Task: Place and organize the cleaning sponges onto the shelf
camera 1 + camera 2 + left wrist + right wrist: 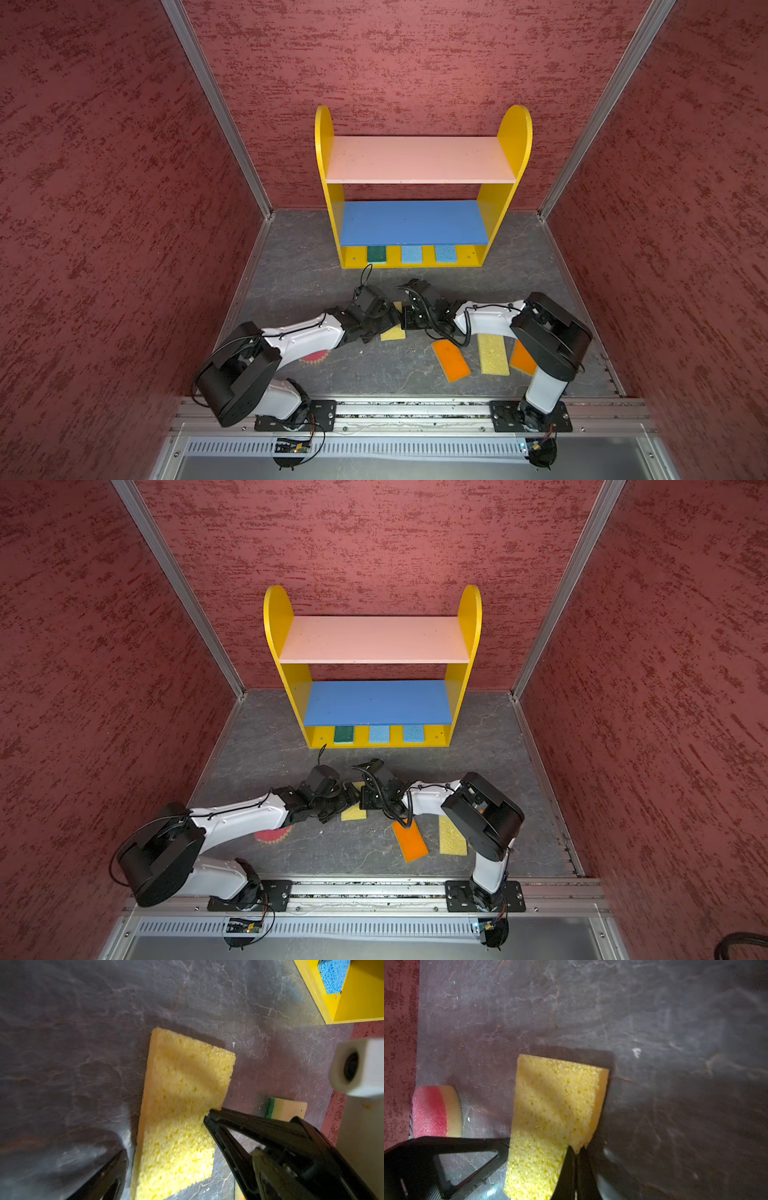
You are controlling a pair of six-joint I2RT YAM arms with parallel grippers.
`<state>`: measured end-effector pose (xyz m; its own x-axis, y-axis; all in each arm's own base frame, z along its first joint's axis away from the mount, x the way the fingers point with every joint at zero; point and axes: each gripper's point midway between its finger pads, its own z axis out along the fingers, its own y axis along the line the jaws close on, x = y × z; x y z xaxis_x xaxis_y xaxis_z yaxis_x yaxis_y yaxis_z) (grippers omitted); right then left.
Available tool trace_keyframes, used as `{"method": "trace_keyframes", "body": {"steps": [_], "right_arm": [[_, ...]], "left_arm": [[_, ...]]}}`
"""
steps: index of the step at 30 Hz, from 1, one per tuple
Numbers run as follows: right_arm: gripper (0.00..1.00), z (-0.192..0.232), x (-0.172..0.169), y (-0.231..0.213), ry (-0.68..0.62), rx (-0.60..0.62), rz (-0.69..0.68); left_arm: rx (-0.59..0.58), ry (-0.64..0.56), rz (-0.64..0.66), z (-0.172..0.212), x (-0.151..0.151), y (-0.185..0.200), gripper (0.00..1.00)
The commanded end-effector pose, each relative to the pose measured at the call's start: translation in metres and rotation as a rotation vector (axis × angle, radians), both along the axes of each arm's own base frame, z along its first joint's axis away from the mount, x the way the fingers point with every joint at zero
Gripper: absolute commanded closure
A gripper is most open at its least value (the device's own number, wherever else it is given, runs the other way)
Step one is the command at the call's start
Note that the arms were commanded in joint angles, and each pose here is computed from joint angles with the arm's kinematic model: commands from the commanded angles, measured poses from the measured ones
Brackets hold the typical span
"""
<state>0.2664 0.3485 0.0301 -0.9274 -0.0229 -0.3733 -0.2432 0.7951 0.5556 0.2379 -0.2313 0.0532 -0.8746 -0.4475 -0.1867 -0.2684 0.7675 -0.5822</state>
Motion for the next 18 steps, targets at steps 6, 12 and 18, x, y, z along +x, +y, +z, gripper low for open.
{"method": "trace_keyframes", "body": {"steps": [6,12,18], "right_arm": [[1.00,0.025,-0.017,0.059,-0.133,0.006,0.236],[1.00,0.049,-0.026,0.087,-0.235,0.022,0.320],[1.00,0.061,-0.034,0.095,-0.298,0.020,0.354]], "left_arm": [[0.022,-0.042,0.171,0.011,-0.029,0.057,0.05],[-0.008,-0.069,0.269,0.016,-0.050,0.089,0.06],[-0.006,-0.094,0.296,0.025,-0.058,0.104,0.06]]}}
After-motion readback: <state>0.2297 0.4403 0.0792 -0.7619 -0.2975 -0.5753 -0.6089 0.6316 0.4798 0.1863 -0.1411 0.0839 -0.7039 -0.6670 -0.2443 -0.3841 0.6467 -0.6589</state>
